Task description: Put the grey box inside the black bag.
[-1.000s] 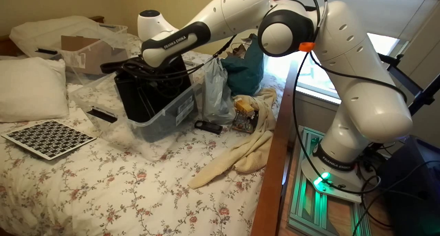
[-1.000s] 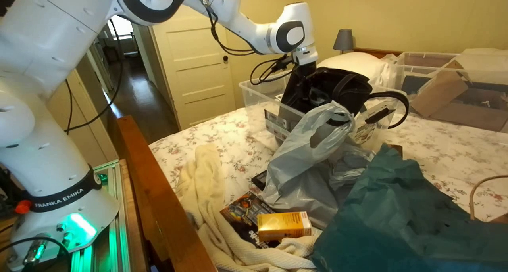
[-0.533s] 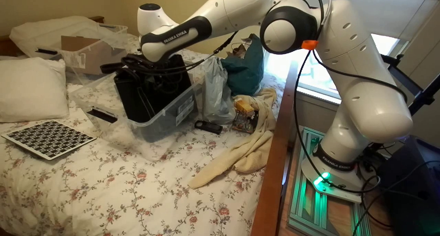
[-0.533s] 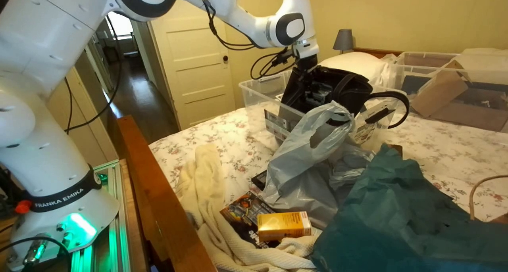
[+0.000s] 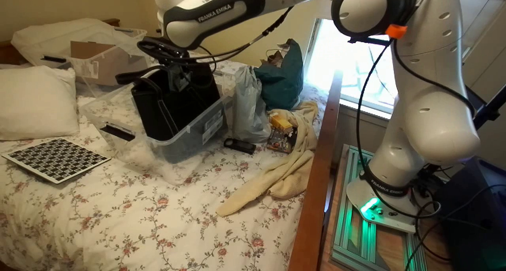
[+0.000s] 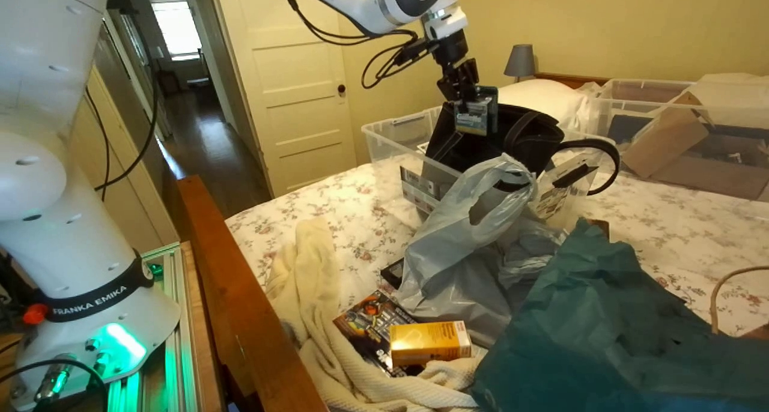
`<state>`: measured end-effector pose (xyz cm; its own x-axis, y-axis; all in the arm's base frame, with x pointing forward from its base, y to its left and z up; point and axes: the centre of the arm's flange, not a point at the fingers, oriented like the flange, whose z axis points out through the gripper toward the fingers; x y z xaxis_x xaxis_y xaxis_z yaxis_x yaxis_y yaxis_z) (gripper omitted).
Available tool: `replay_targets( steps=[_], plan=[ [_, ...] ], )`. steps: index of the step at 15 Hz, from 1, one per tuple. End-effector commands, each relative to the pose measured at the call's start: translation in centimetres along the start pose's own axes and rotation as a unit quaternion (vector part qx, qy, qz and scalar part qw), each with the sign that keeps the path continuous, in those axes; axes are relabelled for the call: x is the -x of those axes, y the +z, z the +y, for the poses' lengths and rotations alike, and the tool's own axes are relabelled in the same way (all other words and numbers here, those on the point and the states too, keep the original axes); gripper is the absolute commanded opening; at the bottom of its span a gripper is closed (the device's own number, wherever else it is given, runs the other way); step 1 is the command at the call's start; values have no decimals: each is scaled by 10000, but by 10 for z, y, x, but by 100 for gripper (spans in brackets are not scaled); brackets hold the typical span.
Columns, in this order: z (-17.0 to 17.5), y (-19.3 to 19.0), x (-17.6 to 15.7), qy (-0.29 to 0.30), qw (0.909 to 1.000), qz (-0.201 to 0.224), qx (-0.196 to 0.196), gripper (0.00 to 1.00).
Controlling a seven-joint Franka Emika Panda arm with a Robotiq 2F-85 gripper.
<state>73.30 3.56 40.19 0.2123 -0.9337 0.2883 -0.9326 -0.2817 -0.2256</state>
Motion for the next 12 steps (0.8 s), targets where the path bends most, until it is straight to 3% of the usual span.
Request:
replay_targets(
  steps=[1,6,12],
  plan=[
    [34,-43,-1,128,9988,463,-23,13],
    [31,-47,-27,529,9954,702,-373,13],
    [17,-22,-65,887,9924,630,-577,13]
  ],
)
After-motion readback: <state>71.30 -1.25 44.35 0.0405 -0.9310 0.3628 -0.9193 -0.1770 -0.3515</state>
